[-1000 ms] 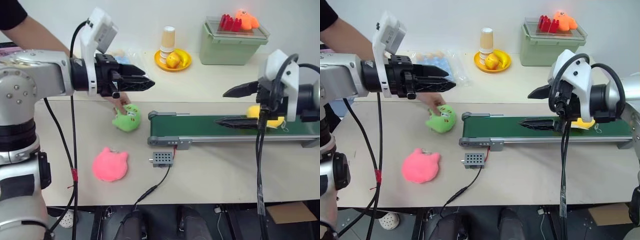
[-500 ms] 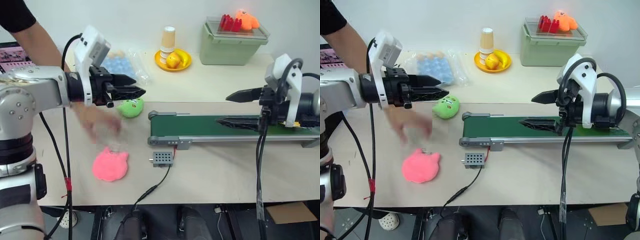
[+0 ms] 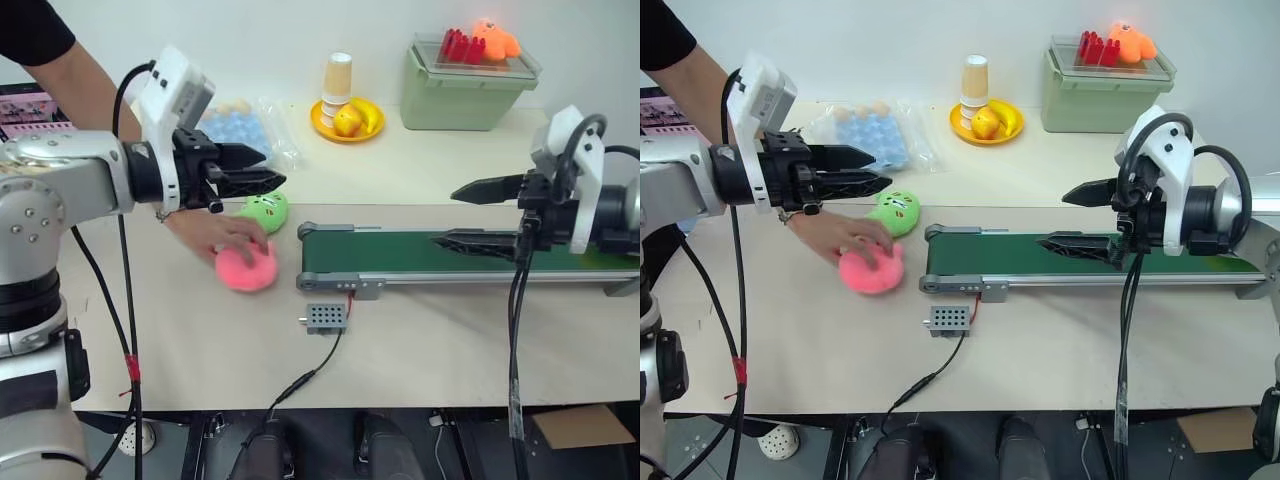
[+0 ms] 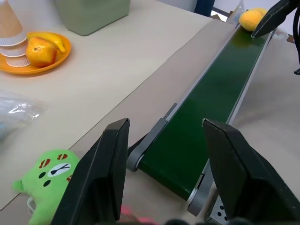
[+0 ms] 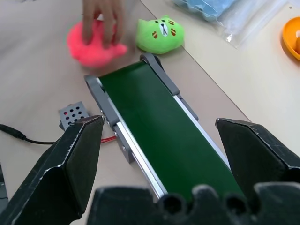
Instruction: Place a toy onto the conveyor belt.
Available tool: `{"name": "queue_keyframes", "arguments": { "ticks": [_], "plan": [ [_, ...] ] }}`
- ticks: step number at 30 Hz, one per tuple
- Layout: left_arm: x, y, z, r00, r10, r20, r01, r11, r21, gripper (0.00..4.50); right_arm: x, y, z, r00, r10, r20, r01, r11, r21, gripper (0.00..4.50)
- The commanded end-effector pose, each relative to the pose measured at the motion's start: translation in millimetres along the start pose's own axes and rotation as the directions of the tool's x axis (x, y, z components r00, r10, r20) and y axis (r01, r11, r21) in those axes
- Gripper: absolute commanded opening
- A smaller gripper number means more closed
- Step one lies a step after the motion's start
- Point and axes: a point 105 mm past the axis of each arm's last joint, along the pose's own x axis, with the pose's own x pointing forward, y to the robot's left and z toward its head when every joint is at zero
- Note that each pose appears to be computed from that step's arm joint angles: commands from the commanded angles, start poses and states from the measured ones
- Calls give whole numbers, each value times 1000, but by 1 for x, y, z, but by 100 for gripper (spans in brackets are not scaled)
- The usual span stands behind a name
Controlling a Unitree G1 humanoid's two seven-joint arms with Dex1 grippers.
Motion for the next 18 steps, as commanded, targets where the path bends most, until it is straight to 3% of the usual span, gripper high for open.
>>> {"name": "queue_keyframes", "arguments": {
  "ticks": [1, 18],
  "plan": [
    [0, -2, 10, 998, 35, 49, -39, 995, 93, 264, -15, -10, 9, 996, -84, 27, 85, 996, -39, 446],
    [5, -6, 14, 998, -9, 63, 3, 996, 91, 264, -20, -6, 7, 996, -90, 9, 90, 995, -36, 446]
  ]
}}
